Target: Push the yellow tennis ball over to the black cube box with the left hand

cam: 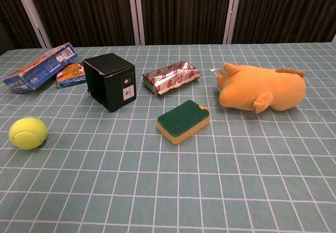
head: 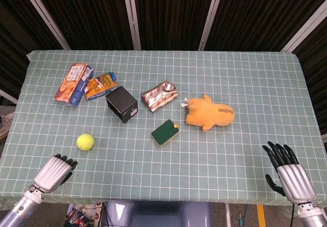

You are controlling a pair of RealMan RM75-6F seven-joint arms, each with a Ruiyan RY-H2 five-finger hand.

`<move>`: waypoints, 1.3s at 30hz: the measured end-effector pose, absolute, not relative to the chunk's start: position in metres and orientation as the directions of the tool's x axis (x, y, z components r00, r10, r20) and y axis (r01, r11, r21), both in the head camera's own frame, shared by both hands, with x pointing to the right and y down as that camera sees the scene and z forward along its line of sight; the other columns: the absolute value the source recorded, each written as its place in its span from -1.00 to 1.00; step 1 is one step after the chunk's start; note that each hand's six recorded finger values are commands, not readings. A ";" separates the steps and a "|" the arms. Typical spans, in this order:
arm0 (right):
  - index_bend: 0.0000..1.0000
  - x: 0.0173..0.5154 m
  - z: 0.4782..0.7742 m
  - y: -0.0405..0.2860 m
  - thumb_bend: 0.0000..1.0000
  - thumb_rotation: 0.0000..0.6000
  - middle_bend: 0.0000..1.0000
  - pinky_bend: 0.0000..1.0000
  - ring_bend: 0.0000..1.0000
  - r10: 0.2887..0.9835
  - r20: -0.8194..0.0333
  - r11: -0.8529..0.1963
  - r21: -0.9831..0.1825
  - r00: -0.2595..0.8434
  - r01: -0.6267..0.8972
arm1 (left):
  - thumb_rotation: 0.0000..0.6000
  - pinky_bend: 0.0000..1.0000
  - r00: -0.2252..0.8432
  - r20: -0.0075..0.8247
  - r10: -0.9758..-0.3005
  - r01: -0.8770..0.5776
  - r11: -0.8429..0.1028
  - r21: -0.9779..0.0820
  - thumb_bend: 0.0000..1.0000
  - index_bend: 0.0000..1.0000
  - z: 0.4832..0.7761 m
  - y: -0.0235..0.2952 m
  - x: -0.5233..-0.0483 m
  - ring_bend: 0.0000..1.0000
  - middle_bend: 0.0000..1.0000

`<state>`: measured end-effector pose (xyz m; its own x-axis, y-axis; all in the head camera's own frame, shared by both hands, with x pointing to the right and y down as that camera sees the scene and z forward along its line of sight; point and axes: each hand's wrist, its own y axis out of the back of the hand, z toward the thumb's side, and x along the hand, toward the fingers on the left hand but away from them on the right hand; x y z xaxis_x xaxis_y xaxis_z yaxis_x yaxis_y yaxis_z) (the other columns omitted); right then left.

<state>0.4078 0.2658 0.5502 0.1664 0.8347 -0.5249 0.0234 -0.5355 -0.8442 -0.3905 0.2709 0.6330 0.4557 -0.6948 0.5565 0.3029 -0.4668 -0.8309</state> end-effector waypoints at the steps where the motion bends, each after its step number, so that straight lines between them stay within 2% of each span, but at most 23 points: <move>1: -1.00 0.409 0.551 0.265 -0.14 1.00 -1.00 -1.00 -1.00 0.835 -0.525 -0.536 -0.844 0.163 0.024 | 1.00 0.32 0.449 0.569 -0.689 0.311 -0.477 -0.822 -0.38 0.12 0.637 0.271 -0.394 0.21 0.27; 6: -1.00 0.412 0.555 0.263 -0.14 1.00 -1.00 -1.00 -1.00 0.832 -0.535 -0.542 -0.840 0.146 0.016 | 1.00 0.32 0.386 0.633 -0.671 0.349 -0.529 -0.773 -0.38 0.10 0.657 0.269 -0.420 0.19 0.24; 15: -1.00 0.419 0.567 0.258 -0.14 1.00 -1.00 -1.00 -1.00 0.822 -0.561 -0.564 -0.826 0.095 0.006 | 1.00 0.30 0.358 0.658 -0.663 0.335 -0.566 -0.753 -0.38 0.09 0.672 0.258 -0.438 0.18 0.20; 39: -1.00 0.426 0.567 0.253 -0.14 1.00 -1.00 -1.00 -1.00 0.824 -0.562 -0.565 -0.825 0.075 0.021 | 1.00 0.23 0.413 0.651 -0.636 0.328 -0.563 -0.758 -0.38 -0.02 0.702 0.217 -0.402 0.05 0.05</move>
